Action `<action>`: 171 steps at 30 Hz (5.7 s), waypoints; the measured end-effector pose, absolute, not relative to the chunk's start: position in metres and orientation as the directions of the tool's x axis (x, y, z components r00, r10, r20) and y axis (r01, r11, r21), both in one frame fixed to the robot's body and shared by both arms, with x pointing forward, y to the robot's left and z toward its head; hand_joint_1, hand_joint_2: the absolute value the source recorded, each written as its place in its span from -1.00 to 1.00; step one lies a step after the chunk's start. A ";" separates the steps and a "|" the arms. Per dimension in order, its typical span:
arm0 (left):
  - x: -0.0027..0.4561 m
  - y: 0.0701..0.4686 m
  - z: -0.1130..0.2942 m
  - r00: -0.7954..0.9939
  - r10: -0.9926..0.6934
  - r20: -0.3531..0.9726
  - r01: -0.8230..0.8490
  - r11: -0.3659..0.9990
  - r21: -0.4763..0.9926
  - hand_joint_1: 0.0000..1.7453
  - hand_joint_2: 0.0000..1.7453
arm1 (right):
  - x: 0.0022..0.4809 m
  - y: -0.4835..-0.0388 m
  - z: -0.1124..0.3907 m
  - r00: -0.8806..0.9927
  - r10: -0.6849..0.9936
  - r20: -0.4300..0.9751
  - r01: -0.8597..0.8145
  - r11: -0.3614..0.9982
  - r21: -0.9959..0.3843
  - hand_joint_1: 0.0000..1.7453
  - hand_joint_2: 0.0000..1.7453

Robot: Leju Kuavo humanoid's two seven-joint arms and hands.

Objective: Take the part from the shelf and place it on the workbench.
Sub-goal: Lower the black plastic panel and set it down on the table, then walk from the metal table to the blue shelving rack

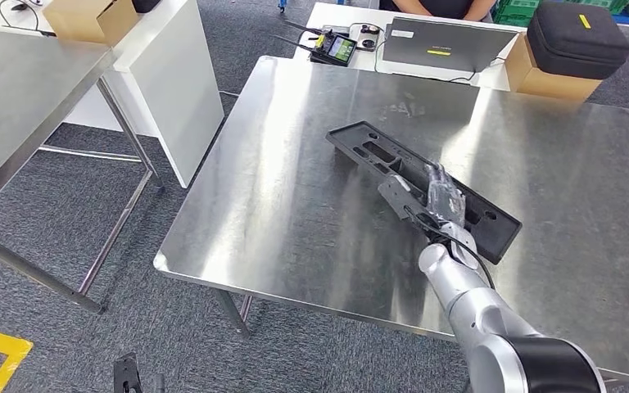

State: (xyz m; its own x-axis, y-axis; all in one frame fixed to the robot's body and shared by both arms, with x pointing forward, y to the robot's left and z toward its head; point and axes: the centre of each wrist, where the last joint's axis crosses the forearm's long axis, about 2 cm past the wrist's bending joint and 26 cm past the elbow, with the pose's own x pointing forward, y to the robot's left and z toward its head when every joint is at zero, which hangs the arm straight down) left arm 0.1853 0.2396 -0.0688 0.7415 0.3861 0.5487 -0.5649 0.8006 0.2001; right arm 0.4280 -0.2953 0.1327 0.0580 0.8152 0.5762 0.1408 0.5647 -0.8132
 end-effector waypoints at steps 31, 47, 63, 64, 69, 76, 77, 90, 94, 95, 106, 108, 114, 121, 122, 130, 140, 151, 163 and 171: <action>0.149 0.248 -0.083 0.643 0.611 0.462 -0.740 0.650 0.172 -1.00 -1.00 | 0.296 -0.181 0.145 -0.665 0.237 0.708 0.272 0.960 -0.065 -1.00 -1.00; 0.102 0.258 -0.097 0.610 0.673 0.418 -0.784 0.589 0.195 -1.00 -1.00 | 0.300 -0.143 0.099 -0.525 0.120 0.843 0.035 0.992 -0.119 -1.00 -1.00; 0.095 0.268 -0.099 0.596 0.676 0.434 -0.794 0.576 0.193 -1.00 -1.00 | 0.295 -0.137 0.094 -0.498 0.110 0.860 -0.018 0.990 -0.136 -1.00 -1.00; 0.095 0.269 -0.099 0.595 0.676 0.435 -0.795 0.575 0.193 -1.00 -1.00 | 0.295 -0.137 0.093 -0.496 0.111 0.861 -0.017 0.990 -0.138 -1.00 -1.00; 0.095 0.269 -0.099 0.593 0.677 0.436 -0.796 0.573 0.194 -1.00 -1.00 | 0.293 -0.139 0.090 -0.490 0.116 0.864 -0.015 0.990 -0.141 -1.00 -1.00; 0.094 0.270 -0.100 0.594 0.676 0.437 -0.795 0.575 0.192 -1.00 -1.00 | 0.294 -0.138 0.093 -0.498 0.119 0.859 -0.023 0.988 -0.151 -1.00 -1.00; 0.093 0.271 -0.100 0.594 0.675 0.437 -0.795 0.576 0.191 -1.00 -1.00 | 0.294 -0.137 0.093 -0.498 0.119 0.859 -0.030 0.988 -0.154 -1.00 -1.00; 0.104 0.267 -0.097 0.642 0.631 0.435 -0.756 0.614 0.226 -1.00 -1.00 | 0.285 -0.106 0.054 -0.117 0.141 0.983 -0.320 0.932 -0.172 -1.00 -1.00; 0.111 0.262 -0.095 0.643 0.637 0.425 -0.756 0.616 0.222 -1.00 -1.00 | 0.257 -0.113 0.009 0.260 0.262 0.929 -0.344 0.924 -0.165 -1.00 -1.00; 0.112 0.261 -0.094 0.645 0.638 0.420 -0.755 0.617 0.222 -1.00 -1.00 | 0.250 -0.119 -0.001 0.356 0.293 0.888 -0.335 0.927 -0.172 -1.00 -1.00; 0.128 0.249 -0.090 0.635 0.658 0.405 -0.759 0.629 0.169 -1.00 -1.00 | 0.152 -0.190 -0.075 0.726 0.664 0.179 -0.558 0.721 -0.411 -1.00 -1.00; 0.129 0.250 -0.089 0.634 0.661 0.401 -0.760 0.628 0.167 -1.00 -1.00 | 0.133 -0.196 -0.083 0.712 0.701 0.044 -0.636 0.670 -0.383 -1.00 -1.00; 0.137 0.249 -0.086 0.677 0.612 0.408 -0.721 0.661 0.206 -1.00 -1.00 | 0.104 -0.207 -0.093 0.631 0.772 -0.076 -0.738 0.567 -0.366 -1.00 -1.00; 0.159 0.239 -0.078 0.730 0.527 0.435 -0.661 0.707 0.253 -1.00 -1.00 | 0.131 -0.190 -0.083 0.481 0.875 0.056 -0.792 0.461 -0.401 -1.00 -1.00; 0.161 0.237 -0.076 0.736 0.521 0.433 -0.653 0.715 0.251 -1.00 -1.00 | 0.132 -0.189 -0.083 0.464 0.884 0.066 -0.797 0.449 -0.404 -1.00 -1.00; 0.172 0.231 -0.072 0.759 0.485 0.434 -0.619 0.745 0.248 -1.00 -1.00 | 0.127 -0.187 -0.084 0.423 0.906 0.013 -0.824 0.390 -0.411 -1.00 -1.00; 0.173 0.232 -0.071 0.766 0.472 0.438 -0.608 0.753 0.253 -1.00 -1.00 | 0.122 -0.186 -0.085 0.413 0.911 0.006 -0.831 0.379 -0.407 -1.00 -1.00; 0.182 0.236 -0.068 0.771 0.456 0.444 -0.601 0.752 0.271 -1.00 -1.00 | 0.109 -0.191 -0.089 0.494 0.861 -0.122 -0.817 0.412 -0.403 -1.00 -1.00; 0.185 0.220 -0.065 0.779 0.427 0.459 -0.578 0.773 0.262 -1.00 -1.00 | 0.110 -0.196 -0.090 0.536 0.844 -0.029 -0.777 0.479 -0.409 -1.00 -1.00; 0.183 0.215 -0.065 0.792 0.405 0.457 -0.556 0.787 0.267 -1.00 -1.00 | 0.098 -0.199 -0.093 0.581 0.811 -0.071 -0.760 0.510 -0.402 -1.00 -1.00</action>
State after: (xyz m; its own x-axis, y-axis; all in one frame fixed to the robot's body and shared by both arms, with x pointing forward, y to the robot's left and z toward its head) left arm 0.1829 0.2146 -0.0649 0.7919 0.4049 0.4570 -0.5563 0.7870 0.2668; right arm 0.0981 -0.1988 -0.0931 0.5812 0.8107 -0.0705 -0.7603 0.5100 -0.4023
